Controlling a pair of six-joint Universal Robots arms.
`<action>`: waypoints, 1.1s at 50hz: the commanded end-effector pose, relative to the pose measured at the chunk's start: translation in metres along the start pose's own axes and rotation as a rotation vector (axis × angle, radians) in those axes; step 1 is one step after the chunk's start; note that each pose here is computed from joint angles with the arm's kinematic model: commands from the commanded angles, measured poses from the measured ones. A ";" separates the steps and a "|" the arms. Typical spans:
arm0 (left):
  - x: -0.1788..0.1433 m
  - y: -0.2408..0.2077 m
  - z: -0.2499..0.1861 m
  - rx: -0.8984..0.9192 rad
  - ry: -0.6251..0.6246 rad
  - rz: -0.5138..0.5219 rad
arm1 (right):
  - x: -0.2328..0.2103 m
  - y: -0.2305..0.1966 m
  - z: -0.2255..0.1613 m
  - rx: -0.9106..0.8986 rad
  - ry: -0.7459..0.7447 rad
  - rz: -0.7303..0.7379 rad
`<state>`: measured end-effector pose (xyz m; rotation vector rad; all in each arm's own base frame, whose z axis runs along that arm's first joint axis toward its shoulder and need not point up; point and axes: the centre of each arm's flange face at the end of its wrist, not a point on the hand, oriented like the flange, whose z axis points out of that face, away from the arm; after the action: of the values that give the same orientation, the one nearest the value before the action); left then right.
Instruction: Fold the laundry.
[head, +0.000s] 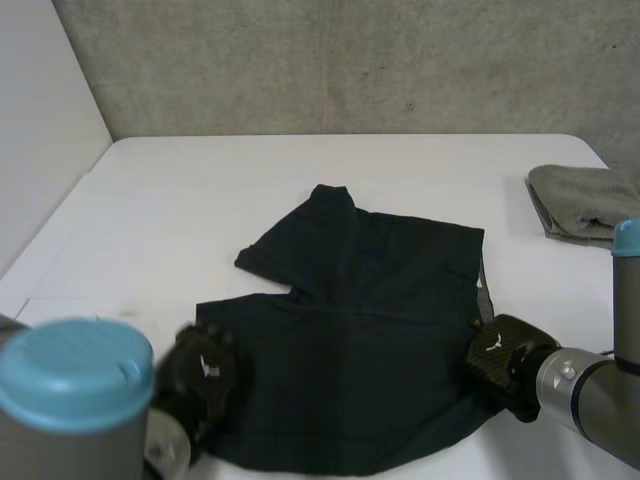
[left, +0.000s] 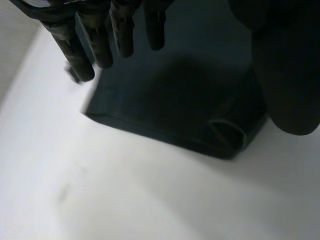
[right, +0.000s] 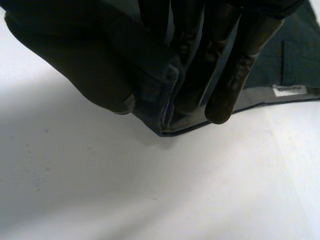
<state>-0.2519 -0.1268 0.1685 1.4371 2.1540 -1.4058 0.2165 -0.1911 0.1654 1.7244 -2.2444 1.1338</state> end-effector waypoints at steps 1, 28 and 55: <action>-0.066 -0.034 0.038 0.145 -0.177 -0.133 | -0.003 0.002 0.008 0.047 0.053 -0.001; -0.081 -0.038 0.219 0.339 0.054 -0.295 | -0.008 0.007 0.016 0.091 0.088 0.060; -0.075 -0.021 0.241 0.261 0.004 -0.233 | -0.004 0.008 0.019 0.100 0.111 0.064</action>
<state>-0.3120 -0.3612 0.1061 1.3113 2.3221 -1.8894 0.2187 -0.1965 0.1460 1.6003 -2.2283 1.3361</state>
